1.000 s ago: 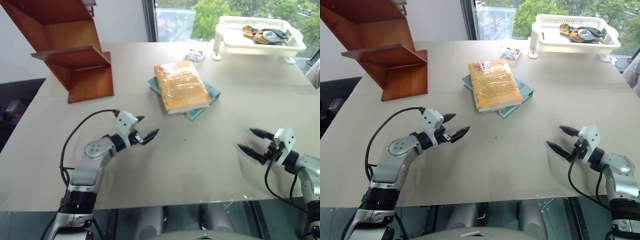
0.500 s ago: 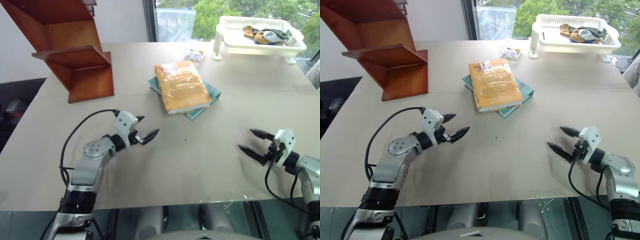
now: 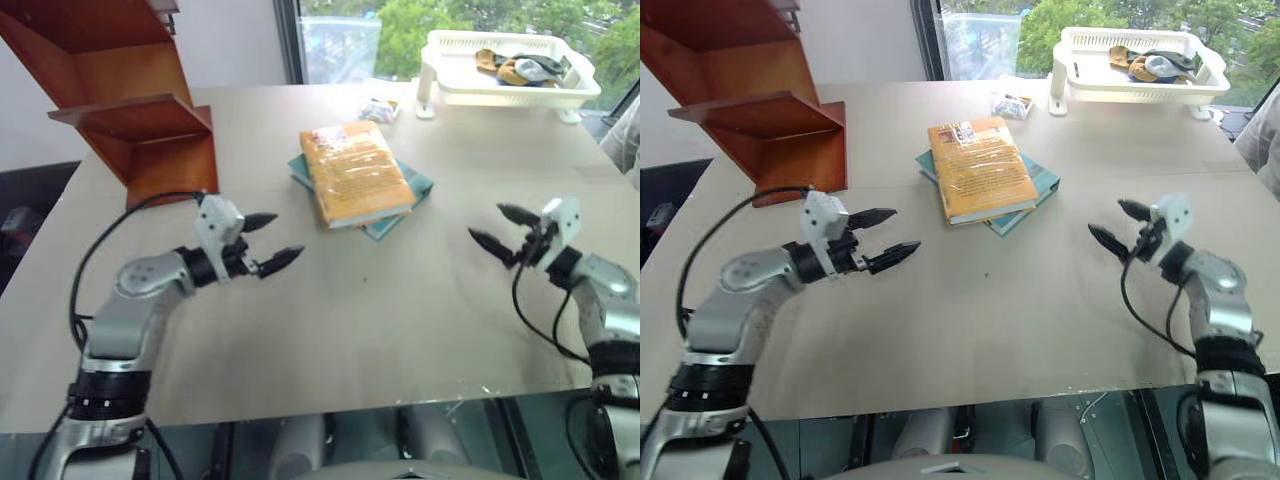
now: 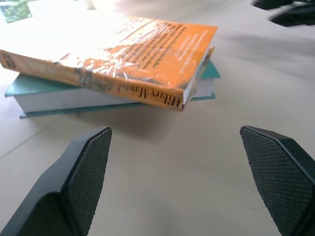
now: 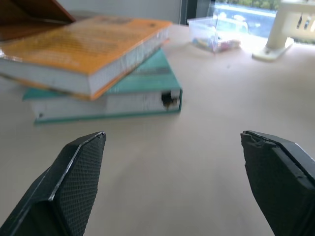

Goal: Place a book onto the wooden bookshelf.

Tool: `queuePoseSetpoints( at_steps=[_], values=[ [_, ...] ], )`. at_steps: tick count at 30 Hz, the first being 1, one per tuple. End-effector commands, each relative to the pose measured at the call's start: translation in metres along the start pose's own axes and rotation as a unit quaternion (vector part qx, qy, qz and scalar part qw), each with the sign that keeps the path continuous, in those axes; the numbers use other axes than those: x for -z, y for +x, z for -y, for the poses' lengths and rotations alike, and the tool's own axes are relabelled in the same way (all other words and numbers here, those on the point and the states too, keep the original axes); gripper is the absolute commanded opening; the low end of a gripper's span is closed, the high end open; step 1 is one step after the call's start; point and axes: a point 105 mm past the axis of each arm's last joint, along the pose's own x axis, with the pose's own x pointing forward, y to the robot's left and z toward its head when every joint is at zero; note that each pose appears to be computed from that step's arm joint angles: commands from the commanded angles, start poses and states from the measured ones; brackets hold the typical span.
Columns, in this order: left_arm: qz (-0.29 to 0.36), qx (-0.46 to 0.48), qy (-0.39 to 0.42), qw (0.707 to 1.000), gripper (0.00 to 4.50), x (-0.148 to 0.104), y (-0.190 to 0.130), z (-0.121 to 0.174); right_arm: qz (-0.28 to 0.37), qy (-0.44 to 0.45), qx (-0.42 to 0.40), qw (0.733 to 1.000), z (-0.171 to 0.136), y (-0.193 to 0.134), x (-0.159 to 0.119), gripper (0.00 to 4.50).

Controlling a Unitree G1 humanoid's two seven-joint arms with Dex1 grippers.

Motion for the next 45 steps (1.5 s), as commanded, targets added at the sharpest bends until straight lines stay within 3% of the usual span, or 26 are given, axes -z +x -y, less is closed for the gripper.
queuePoseSetpoints(
  at_steps=[1,4,8,20,30,45],
  values=[
    [-0.008,0.032,0.028,0.999,4.4,-0.024,-0.02,0.0,-0.013,0.0,0.034,0.999,0.012,0.031,-0.007,4.5],
    [-0.042,0.039,0.039,0.998,4.4,-0.03,-0.039,-0.004,-0.038,0.006,0.05,0.998,0.017,0.057,-0.006,4.5],
    [-0.032,0.007,0.05,0.998,4.4,-0.05,-0.06,-0.018,-0.05,0.034,0.062,0.996,0.019,0.079,-0.008,4.5],
    [-0.029,-0.049,0.053,0.997,4.4,-0.072,-0.1,-0.015,-0.046,0.142,0.02,0.989,-0.003,0.11,-0.011,4.5],
    [-0.046,-0.078,0.044,0.995,4.4,-0.064,-0.109,-0.006,-0.047,0.17,-0.04,0.984,-0.029,0.126,-0.014,4.5],
    [-0.059,-0.096,0.033,0.993,4.4,-0.054,-0.117,0.003,-0.111,0.075,-0.136,0.982,-0.058,0.122,0.01,4.5]
  ],
)
